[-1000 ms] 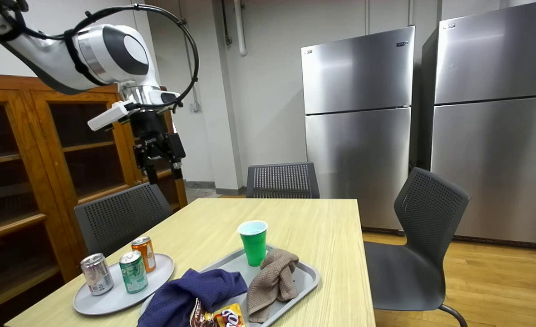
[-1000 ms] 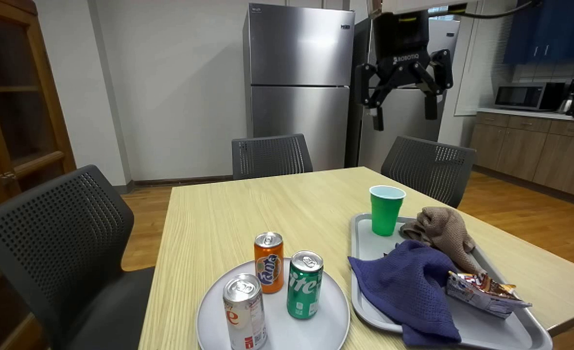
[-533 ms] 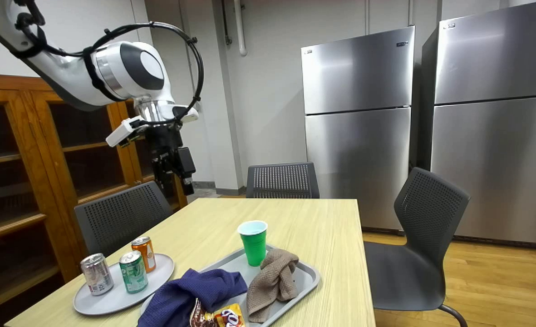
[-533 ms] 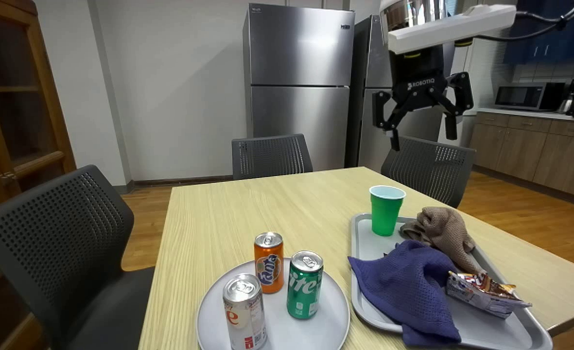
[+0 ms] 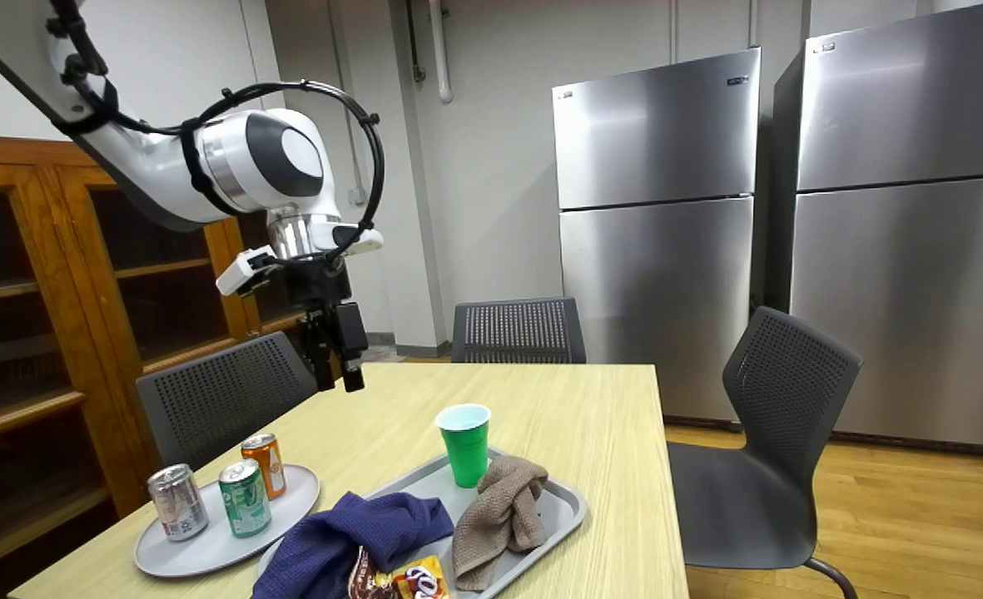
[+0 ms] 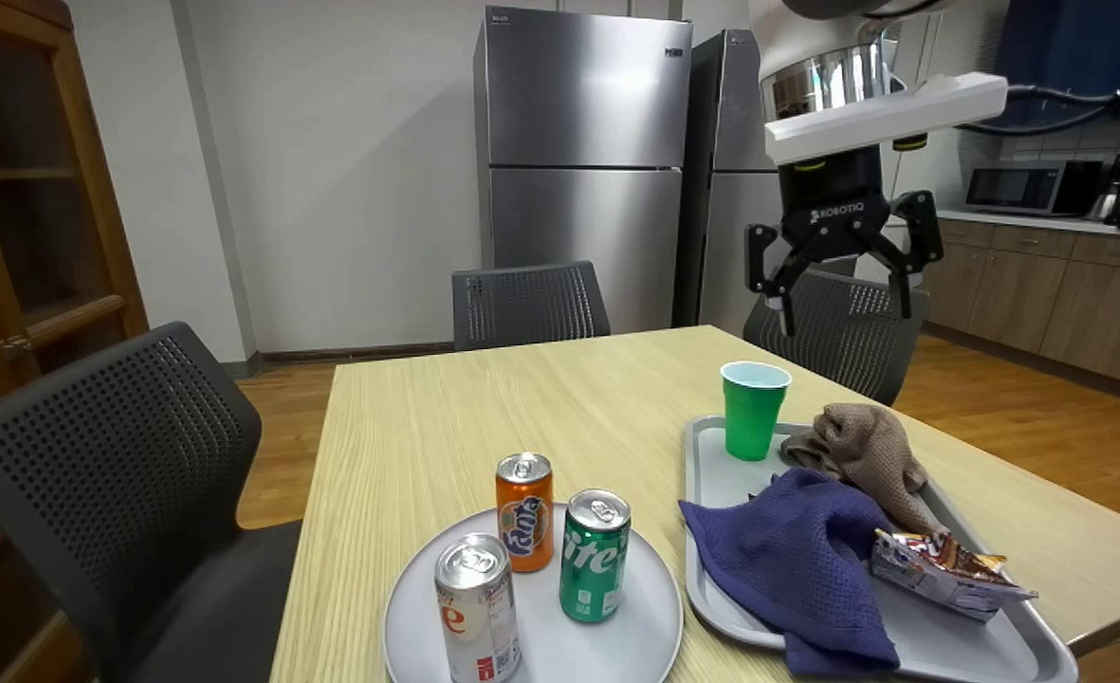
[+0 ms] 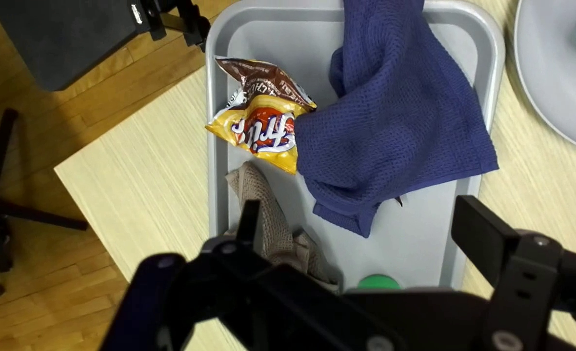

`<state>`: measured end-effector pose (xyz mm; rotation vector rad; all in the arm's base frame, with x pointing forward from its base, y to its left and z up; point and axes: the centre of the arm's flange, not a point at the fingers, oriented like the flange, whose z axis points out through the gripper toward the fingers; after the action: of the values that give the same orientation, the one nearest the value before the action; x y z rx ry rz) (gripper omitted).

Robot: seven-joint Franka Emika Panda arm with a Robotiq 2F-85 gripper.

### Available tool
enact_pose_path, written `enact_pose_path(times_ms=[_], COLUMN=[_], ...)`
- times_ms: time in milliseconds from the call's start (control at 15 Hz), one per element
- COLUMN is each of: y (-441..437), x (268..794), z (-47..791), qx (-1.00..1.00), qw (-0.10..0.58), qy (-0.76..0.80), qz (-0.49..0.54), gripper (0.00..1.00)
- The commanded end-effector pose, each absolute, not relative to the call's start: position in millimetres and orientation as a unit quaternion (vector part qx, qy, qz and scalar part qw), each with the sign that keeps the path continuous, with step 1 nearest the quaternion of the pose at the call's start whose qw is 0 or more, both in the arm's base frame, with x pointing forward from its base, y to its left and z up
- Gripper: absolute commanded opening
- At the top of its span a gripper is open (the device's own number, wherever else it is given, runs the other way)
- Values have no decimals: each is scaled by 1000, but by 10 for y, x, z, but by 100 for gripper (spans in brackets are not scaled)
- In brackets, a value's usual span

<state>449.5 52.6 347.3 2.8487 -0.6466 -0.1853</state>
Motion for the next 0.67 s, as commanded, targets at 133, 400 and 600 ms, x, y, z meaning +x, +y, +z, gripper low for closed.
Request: enact_pose_path(times_ms=[133,400,600], y=[447,434,428], x=[4467,4447,4414], z=[3218,3063,2934], qx=[958,953,948], qw=[80,62,54], qy=[-265,-288,-305], qz=[-69,-73,-72], gripper=[100,100,100])
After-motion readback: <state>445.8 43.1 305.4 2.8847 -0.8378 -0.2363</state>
